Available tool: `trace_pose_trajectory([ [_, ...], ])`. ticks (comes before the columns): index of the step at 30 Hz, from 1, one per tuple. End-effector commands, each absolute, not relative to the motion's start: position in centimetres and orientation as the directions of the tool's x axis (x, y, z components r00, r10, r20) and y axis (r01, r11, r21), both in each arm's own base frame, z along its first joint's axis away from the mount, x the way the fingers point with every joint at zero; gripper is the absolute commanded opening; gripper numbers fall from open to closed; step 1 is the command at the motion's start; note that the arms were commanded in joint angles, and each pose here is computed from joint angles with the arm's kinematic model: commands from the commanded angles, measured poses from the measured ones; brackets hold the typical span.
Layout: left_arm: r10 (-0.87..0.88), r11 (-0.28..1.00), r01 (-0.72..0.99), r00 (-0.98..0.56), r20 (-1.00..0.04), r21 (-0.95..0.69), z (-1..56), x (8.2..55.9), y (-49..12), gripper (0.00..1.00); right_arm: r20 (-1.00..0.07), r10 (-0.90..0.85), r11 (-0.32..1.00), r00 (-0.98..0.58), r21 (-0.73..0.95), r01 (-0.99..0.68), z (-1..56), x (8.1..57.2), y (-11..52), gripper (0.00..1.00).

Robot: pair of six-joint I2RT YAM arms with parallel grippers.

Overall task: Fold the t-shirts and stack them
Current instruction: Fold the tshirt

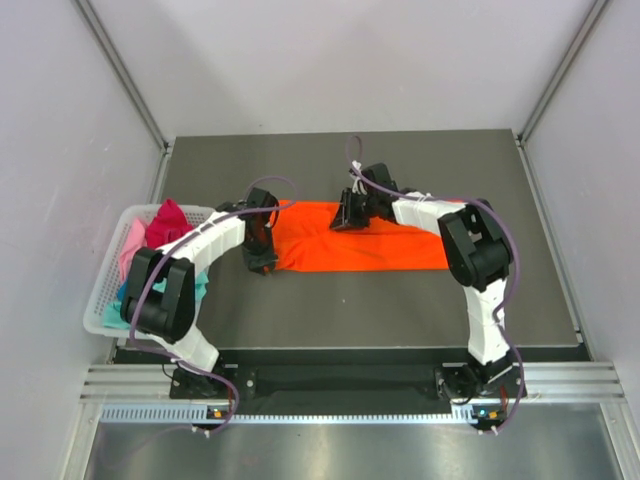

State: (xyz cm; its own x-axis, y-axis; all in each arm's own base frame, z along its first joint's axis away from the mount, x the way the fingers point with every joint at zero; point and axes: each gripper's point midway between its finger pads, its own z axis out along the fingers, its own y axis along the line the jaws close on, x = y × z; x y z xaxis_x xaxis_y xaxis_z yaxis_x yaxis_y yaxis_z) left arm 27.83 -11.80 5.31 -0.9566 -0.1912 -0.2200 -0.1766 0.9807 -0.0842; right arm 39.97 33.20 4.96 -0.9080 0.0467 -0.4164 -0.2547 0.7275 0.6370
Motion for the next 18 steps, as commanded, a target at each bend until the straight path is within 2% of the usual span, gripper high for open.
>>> trace_pose_trajectory([
  [1,-0.209,0.973,-0.174,-0.943,-0.258,-0.151,6.1,27.9,-12.5,0.28,-0.502,0.052,0.72,-0.863,0.618,-0.316,8.5,41.4,33.3,0.25],
  [10,-0.229,0.972,-0.207,-0.934,-0.275,-0.108,3.9,28.8,-11.7,0.31,-0.519,0.119,0.767,-0.846,0.589,-0.253,13.3,39.7,30.1,0.27],
  [18,-0.229,0.968,-0.251,-0.92,-0.318,0.031,3.4,29.2,-9.0,0.32,-0.499,0.189,0.815,-0.846,0.56,-0.149,13.1,36.9,24.3,0.27],
])
